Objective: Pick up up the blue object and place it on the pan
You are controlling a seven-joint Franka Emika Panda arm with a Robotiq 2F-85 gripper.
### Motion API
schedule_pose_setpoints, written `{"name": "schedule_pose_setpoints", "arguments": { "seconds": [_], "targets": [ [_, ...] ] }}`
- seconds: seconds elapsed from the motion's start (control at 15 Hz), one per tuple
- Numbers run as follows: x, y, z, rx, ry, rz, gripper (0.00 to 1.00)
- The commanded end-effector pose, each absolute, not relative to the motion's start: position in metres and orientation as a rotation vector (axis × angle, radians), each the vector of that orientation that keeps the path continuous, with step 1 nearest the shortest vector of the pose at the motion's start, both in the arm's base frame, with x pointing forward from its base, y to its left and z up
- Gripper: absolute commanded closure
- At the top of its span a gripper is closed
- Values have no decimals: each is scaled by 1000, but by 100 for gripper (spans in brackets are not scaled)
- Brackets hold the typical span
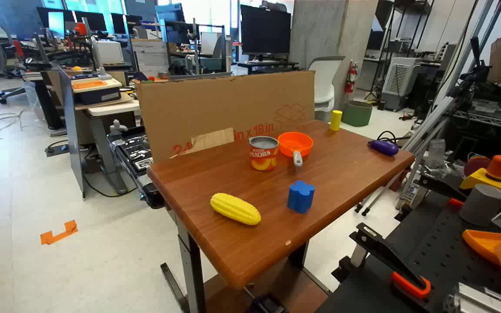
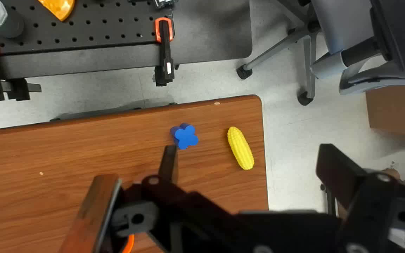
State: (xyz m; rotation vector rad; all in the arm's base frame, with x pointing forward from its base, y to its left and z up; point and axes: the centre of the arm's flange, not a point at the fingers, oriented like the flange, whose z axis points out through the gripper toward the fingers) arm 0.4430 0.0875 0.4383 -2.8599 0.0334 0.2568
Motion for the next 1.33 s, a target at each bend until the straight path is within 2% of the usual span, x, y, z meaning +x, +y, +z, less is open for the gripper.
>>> {"name": "schedule_pose_setpoints", "arguments": {
  "seconds": [0.0, 0.6, 0.73, 1.27],
  "targets": [
    [443, 87, 439, -2860, 33, 255, 0],
    [443, 87, 439, -2860, 33, 254, 0],
    [456, 87, 419, -2885, -13, 211, 0],
    [483, 96, 331, -2960, -103, 404, 0]
  ]
}}
